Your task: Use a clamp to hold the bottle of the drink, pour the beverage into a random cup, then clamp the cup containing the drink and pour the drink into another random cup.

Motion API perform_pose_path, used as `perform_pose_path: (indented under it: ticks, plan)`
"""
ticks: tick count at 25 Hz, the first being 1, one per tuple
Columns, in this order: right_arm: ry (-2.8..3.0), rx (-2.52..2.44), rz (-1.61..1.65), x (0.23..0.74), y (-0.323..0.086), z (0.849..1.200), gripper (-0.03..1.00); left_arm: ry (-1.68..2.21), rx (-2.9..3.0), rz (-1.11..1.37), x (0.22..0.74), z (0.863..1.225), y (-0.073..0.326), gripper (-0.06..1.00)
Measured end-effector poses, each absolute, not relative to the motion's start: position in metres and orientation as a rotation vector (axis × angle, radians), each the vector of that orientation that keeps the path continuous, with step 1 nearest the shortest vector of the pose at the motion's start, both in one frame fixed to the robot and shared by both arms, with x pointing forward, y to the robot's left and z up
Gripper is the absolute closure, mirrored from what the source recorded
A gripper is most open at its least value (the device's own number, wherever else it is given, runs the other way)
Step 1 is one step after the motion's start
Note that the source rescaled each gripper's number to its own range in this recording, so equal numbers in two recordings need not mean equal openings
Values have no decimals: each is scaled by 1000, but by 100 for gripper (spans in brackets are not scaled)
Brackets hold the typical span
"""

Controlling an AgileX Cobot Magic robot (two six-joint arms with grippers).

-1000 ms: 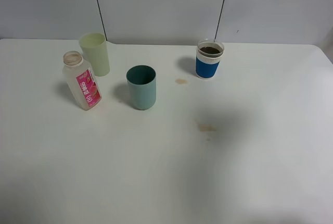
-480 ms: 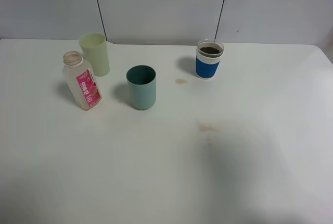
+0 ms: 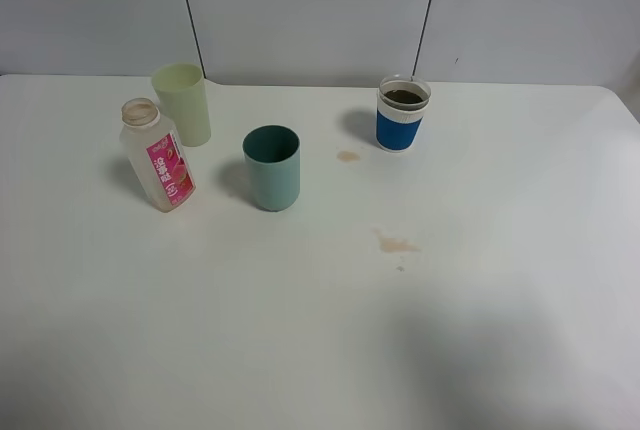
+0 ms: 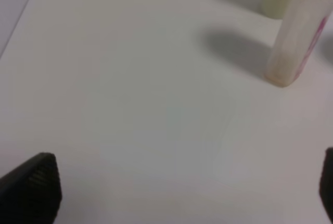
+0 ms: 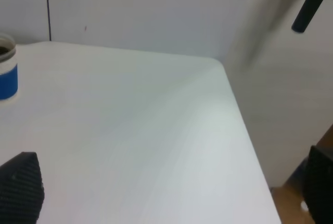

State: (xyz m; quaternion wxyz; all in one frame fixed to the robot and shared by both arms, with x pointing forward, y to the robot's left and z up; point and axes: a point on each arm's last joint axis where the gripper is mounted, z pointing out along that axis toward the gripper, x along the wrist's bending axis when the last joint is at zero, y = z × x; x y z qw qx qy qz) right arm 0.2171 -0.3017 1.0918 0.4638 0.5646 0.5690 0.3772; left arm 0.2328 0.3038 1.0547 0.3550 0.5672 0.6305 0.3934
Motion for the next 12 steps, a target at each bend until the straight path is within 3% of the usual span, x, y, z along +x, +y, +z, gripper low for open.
perform_pose_path:
  ticks: [12]
  plan:
    - [1538, 1521, 862, 233, -300, 1053, -3, 1629, 1466, 1017, 233, 1055, 304, -6]
